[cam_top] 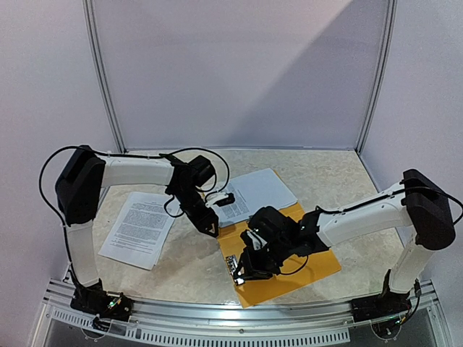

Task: Put the files into the folder
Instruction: Move the folder with some files to the center of the board.

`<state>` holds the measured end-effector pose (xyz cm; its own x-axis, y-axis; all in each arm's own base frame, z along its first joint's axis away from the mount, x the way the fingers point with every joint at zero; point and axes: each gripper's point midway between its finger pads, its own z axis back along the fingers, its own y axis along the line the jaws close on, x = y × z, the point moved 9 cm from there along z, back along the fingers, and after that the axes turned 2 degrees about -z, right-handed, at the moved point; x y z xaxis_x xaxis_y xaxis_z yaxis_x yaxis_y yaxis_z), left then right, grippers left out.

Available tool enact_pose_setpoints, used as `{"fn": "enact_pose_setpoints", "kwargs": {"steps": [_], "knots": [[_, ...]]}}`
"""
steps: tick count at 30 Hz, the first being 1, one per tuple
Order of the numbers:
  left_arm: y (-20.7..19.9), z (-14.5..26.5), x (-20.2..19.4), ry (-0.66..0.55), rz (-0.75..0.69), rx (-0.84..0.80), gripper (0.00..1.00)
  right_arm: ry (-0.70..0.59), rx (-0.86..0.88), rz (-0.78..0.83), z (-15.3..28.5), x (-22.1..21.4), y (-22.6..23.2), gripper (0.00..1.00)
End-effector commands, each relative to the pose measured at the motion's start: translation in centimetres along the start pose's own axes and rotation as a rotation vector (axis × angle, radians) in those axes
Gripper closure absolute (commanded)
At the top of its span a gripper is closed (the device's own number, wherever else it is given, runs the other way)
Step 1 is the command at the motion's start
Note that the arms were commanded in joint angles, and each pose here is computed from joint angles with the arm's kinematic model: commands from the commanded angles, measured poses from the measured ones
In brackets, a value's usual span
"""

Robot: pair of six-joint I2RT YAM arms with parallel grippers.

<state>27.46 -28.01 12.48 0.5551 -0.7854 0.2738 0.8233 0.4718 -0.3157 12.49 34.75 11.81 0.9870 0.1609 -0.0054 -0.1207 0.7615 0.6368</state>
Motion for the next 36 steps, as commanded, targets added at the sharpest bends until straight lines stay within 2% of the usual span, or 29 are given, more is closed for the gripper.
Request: {"fn": "enact_pose_setpoints", "kwargs": {"steps": [1, 8, 16, 21, 26, 33, 36], "knots": [[0.1, -2.3, -0.1, 0.034, 0.058, 0.003, 0.54, 0.009, 0.028, -0.128, -1.5, 0.6, -0.6, 0.73], [0.2, -2.9, -0.3, 0.064, 0.092, 0.037, 0.54, 0.043, 0.022, -0.178, -2.5, -0.1, -2.2, 0.87], [0.3, -3.7, -0.9, 0.118, 0.131, 0.016, 0.54, 0.086, 0.033, -0.164, -3.0, -0.3, -2.4, 0.95], [0.3, -3.6, -0.8, 0.115, 0.134, 0.02, 0.54, 0.045, 0.046, -0.146, -1.5, 0.1, -1.9, 0.94], [0.5, -4.0, -1.1, 0.13, 0.139, 0.024, 0.54, -0.001, 0.13, -0.052, 0.1, 0.9, 0.9, 0.92], [0.5, -4.0, -1.0, 0.134, 0.142, 0.015, 0.54, 0.032, 0.096, -0.061, -1.7, 0.8, 0.0, 0.81], [0.4, -4.1, -1.1, 0.135, 0.142, 0.013, 0.54, 0.038, 0.088, -0.068, -2.2, 0.8, -0.4, 0.81]]}}
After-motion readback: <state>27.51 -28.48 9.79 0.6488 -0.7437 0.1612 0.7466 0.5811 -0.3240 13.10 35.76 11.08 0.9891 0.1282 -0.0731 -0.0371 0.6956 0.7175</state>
